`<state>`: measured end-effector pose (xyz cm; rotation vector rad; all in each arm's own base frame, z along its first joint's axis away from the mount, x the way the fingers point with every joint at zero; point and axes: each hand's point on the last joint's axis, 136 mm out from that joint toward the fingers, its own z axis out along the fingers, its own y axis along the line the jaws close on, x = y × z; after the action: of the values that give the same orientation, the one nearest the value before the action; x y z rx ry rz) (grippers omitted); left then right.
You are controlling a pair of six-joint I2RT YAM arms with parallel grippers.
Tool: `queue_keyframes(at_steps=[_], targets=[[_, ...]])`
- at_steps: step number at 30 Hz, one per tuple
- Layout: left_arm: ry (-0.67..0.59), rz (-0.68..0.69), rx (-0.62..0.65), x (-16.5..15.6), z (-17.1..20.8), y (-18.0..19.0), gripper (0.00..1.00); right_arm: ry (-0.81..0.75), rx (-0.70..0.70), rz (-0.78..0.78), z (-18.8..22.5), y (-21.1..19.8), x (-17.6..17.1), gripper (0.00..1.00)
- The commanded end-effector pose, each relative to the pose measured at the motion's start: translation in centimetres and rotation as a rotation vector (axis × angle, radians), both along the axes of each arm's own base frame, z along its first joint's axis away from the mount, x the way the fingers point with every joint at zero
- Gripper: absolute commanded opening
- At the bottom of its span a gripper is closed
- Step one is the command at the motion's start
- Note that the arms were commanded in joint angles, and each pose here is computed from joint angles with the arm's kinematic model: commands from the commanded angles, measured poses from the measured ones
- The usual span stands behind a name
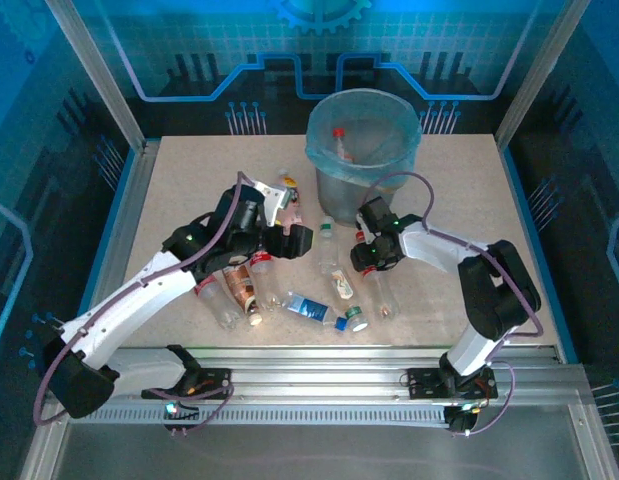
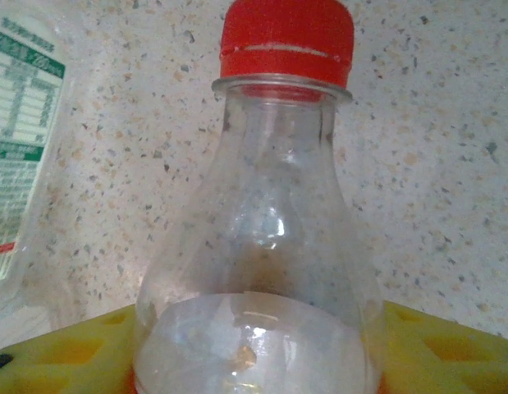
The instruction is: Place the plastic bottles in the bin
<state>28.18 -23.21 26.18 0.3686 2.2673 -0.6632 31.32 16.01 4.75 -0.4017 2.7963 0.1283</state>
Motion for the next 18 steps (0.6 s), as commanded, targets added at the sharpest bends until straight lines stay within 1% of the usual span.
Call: queue_keyframes(at_steps=[1, 5, 9, 13, 18], targets=[[-0.081, -0.012, 0.000, 0.0, 3.0, 0.2, 0.88, -0.036, 0.017, -0.021, 2.9, -0.9, -1.3, 0.61], [-0.146, -0.017, -0.020, 0.6, 5.3, 0.0, 0.88, -0.136, 0.028, -0.004, 7.1, -1.4, -2.4, 0.60], [-0.219, -0.021, -0.047, 1.3, 7.9, -0.4, 0.88, -0.254, 0.057, 0.030, 12.1, -1.7, -3.6, 0.60], [-0.279, -0.017, -0.083, 1.7, 10.5, -0.6, 0.88, -0.382, 0.140, 0.081, 17.8, -1.0, -4.7, 0.59], [-0.353, -0.010, -0.179, 2.4, 14.1, -1.4, 0.88, -0.570, 0.266, 0.140, 26.2, 0.7, -5.0, 0.59]])
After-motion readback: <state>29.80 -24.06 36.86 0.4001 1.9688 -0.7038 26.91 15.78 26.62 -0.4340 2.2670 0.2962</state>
